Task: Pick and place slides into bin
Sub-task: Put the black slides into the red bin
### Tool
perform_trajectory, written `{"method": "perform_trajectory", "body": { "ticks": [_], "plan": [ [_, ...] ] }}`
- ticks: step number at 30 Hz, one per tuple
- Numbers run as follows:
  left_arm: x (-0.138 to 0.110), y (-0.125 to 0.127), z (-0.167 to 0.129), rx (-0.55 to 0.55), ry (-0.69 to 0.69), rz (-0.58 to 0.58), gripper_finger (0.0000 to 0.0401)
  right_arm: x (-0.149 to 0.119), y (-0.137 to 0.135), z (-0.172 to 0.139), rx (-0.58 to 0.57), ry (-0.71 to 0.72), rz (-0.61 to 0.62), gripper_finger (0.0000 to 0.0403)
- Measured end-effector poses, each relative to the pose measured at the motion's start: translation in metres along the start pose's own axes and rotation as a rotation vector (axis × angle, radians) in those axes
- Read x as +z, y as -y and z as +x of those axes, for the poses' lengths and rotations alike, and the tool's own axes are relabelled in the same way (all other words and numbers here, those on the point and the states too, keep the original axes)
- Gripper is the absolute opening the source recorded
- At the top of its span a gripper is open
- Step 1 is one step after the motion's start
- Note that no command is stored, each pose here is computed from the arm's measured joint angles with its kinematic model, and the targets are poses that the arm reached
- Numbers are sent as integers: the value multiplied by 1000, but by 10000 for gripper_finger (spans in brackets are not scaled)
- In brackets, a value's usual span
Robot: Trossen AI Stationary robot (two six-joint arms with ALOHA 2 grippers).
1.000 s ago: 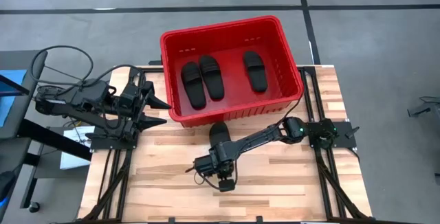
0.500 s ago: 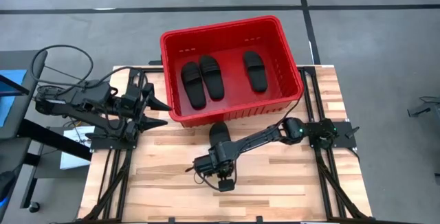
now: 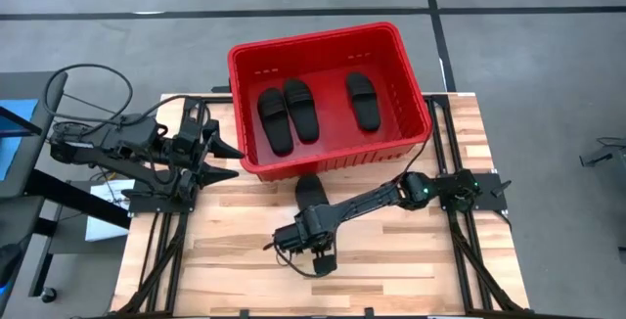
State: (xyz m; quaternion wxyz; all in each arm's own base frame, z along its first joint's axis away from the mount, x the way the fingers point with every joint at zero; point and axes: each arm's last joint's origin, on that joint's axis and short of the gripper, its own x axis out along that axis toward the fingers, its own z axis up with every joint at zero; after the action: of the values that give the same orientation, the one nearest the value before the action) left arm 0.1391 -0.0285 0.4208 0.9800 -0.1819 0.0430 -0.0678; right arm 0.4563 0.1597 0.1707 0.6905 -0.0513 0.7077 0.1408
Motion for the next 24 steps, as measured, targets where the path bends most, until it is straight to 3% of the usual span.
{"method": "perform_trajectory", "body": {
  "ticks": [13,24],
  "plan": [
    [-4,-2,0,19,-46,16,234,-25,-69,-44,64,-33,-27,0],
    [-10,-4,4,41,-104,28,234,-61,-116,-118,72,168,28,0]
  ]
}}
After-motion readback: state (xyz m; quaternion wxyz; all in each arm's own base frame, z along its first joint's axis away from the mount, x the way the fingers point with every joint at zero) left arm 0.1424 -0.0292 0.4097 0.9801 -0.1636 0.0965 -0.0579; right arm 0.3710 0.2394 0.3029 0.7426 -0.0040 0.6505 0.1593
